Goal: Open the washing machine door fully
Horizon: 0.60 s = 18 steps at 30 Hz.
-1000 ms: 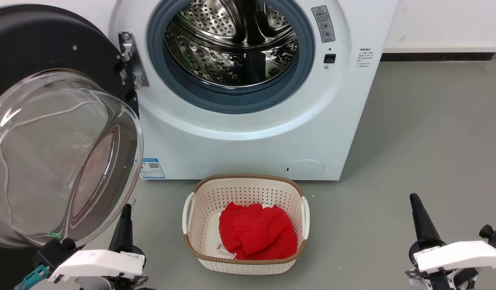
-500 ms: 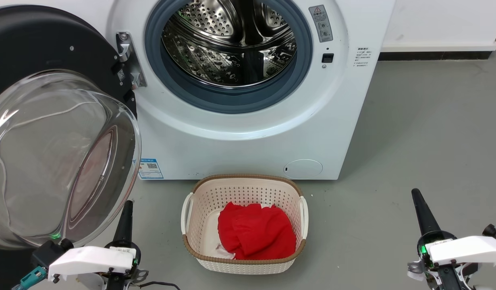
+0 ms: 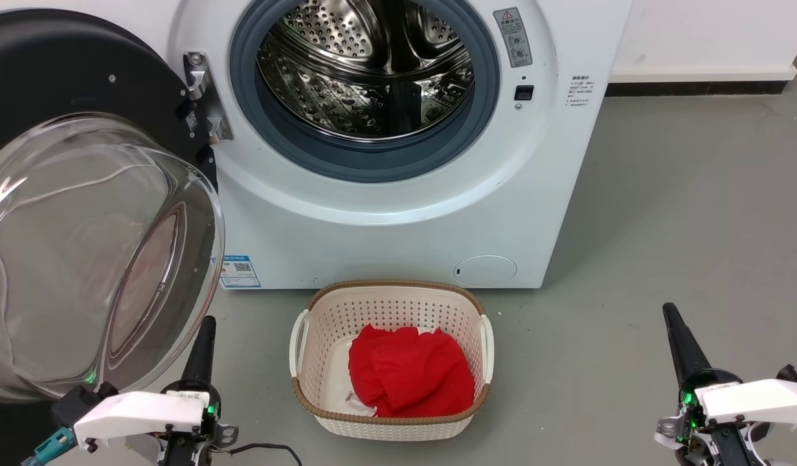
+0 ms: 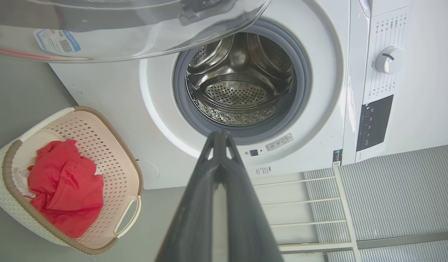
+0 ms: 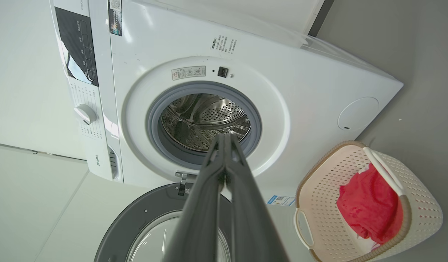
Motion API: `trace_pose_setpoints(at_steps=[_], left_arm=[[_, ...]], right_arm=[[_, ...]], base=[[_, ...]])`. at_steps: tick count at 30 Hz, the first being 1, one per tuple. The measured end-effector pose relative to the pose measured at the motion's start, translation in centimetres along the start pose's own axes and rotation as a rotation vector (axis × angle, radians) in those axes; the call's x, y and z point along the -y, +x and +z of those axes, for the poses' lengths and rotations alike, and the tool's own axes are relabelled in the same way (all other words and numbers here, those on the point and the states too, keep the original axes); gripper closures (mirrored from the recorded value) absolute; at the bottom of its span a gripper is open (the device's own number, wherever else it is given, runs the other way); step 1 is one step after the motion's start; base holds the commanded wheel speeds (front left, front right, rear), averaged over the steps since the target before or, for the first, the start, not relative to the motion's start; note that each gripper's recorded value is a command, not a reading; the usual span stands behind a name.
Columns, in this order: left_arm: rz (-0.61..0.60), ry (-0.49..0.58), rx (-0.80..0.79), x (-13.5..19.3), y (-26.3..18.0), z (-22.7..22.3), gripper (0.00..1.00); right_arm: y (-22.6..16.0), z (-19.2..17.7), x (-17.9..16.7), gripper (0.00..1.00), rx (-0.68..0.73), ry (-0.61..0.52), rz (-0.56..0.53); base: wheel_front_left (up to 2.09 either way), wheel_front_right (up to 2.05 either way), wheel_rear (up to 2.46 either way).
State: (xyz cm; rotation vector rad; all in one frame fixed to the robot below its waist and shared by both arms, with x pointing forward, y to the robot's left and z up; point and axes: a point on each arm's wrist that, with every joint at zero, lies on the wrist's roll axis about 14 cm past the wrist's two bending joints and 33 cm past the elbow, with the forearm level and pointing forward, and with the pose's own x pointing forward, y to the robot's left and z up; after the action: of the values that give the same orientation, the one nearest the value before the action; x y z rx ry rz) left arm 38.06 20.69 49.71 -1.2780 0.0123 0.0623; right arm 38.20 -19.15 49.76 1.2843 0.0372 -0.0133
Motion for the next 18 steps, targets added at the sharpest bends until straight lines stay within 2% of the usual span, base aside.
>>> trace_pose_setpoints(at_steps=[18], left_arm=[[-0.017,-0.166,-0.022,0.37,0.3,-0.33,1.0]], right_arm=[[0.29,0.56,-0.19,1.0,0.009,0.163,0.01]], base=[[0.0,0.0,0.0]])
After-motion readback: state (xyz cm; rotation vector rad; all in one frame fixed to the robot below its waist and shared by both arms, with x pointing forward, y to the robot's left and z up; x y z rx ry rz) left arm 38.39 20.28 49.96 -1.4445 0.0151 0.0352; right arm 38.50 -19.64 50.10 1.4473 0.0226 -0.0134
